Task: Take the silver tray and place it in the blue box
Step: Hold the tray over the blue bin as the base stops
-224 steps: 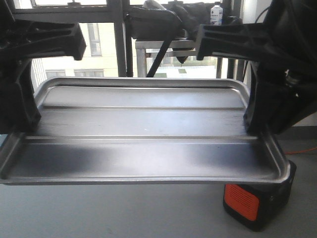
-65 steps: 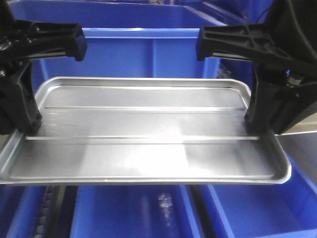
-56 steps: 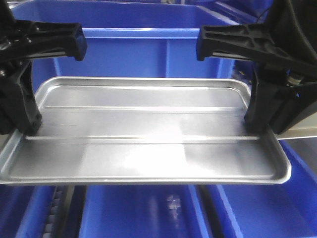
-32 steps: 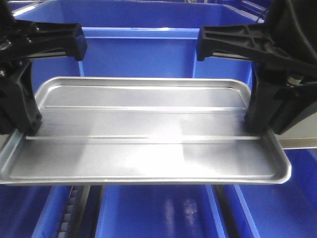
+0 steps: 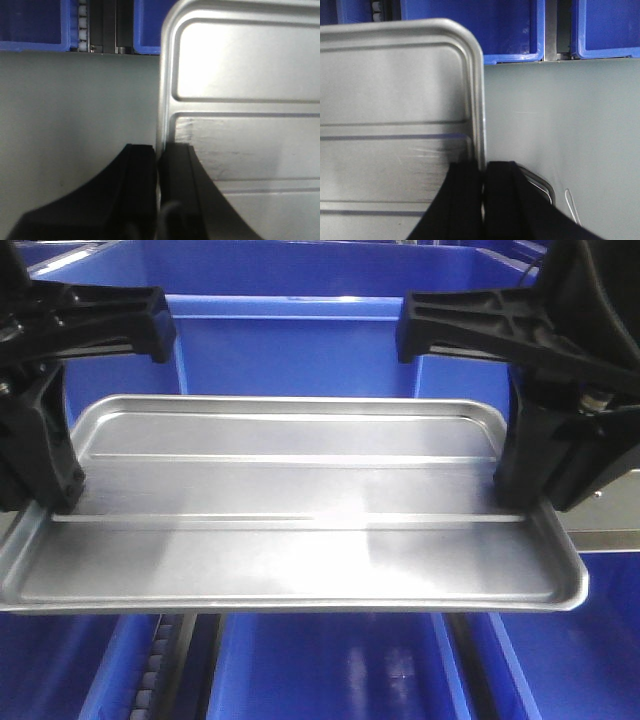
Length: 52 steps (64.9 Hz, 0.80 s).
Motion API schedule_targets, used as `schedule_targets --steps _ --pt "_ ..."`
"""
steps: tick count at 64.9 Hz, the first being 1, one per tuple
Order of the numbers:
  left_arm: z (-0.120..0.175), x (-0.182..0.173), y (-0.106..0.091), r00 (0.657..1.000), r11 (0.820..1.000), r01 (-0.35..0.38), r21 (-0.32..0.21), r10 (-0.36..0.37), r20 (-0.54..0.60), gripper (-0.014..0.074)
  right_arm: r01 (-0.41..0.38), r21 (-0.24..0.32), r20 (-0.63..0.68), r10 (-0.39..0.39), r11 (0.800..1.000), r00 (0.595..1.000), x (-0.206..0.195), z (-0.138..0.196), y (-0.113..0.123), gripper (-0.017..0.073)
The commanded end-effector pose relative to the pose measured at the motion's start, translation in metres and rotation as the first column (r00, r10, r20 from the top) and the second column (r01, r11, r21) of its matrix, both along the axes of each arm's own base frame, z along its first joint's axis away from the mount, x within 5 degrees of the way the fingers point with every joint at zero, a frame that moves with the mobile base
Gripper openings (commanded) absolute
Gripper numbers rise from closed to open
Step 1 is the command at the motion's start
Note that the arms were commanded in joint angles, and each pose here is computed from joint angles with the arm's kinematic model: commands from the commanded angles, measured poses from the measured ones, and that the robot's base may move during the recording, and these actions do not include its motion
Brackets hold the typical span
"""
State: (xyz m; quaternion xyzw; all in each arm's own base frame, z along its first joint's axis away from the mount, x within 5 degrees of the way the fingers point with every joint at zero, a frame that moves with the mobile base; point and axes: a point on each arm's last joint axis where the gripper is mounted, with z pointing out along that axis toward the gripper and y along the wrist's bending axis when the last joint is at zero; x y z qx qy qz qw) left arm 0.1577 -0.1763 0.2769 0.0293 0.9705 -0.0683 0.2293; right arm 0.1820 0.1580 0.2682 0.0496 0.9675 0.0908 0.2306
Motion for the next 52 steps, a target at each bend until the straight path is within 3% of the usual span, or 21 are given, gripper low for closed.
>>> schedule_targets --steps 1,44,52 --pt "0.0122 -0.0001 0.0062 0.999 1.000 -0.009 0.020 0.008 0.045 -0.0009 0.002 -0.028 0.064 -0.001 1.000 0.998 0.0022 0.0150 -0.0073 0.0051" --pt "0.0122 -0.0001 0.0062 0.999 1.000 -0.009 0.020 0.008 0.045 -0.0009 0.000 -0.022 0.069 0.002 1.000 0.998 0.0026 0.0153 -0.0067 0.0051" --pt "0.0122 -0.0001 0.0062 0.999 1.000 -0.009 0.020 0.008 0.045 -0.0009 -0.055 -0.056 0.102 0.061 0.997 0.993 0.0045 0.0165 -0.0066 0.0051"
